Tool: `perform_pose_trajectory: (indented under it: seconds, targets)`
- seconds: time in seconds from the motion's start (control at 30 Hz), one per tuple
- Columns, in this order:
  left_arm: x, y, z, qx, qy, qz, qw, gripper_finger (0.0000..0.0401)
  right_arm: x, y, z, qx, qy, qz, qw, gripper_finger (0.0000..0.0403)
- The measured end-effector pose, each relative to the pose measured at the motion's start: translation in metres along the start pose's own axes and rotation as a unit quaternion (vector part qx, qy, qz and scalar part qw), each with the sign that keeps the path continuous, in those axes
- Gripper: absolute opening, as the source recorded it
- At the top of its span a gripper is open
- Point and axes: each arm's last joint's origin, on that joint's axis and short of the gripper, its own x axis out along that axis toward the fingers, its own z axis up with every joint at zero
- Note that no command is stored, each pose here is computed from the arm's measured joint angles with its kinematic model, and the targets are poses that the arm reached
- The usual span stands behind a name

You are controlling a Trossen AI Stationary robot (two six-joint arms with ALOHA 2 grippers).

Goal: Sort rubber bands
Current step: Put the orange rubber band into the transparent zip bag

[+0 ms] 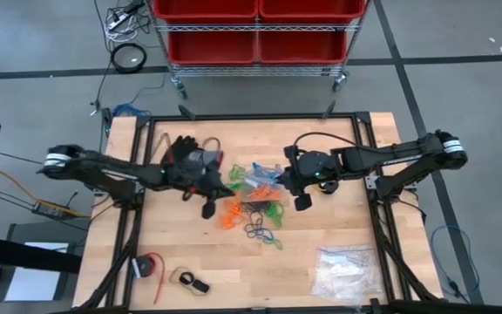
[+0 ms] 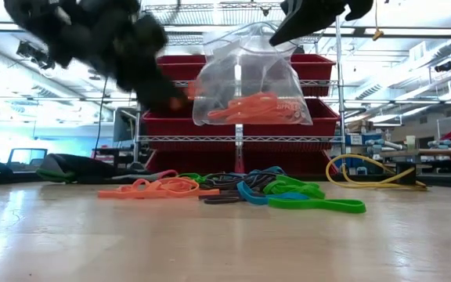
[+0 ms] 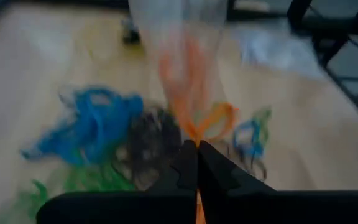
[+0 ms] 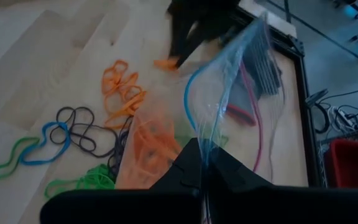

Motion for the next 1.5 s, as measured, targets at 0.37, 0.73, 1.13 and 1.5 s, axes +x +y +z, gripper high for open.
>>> perform_pose_trajectory:
  seconds: [0.37,0.73,1.13,1.5]
  targets:
    - [-0.027,-0.015,0.113,0.112,-0.102,0.035,0.988,0.0004,0.000,-0.001,0.003,-0.002,-0.015,-0.006,1.000,0.0000]
    - [0.033,0.000,0.137,0.136,0.028,0.070,0.988,0.0004,0.000,-0.001,0.002,-0.008,-0.009,-0.004,1.000,0.0000]
    - [0.055,0.004,0.139,0.155,0.138,0.108,0.972,0.0028,0.000,0.000,0.001,-0.009,-0.001,-0.010,1.000,0.0000]
    - [0.027,-0.017,0.161,0.174,0.091,0.092,0.976,0.0181,0.000,-0.001,0.001,-0.006,-0.001,-0.010,1.000,0.0000]
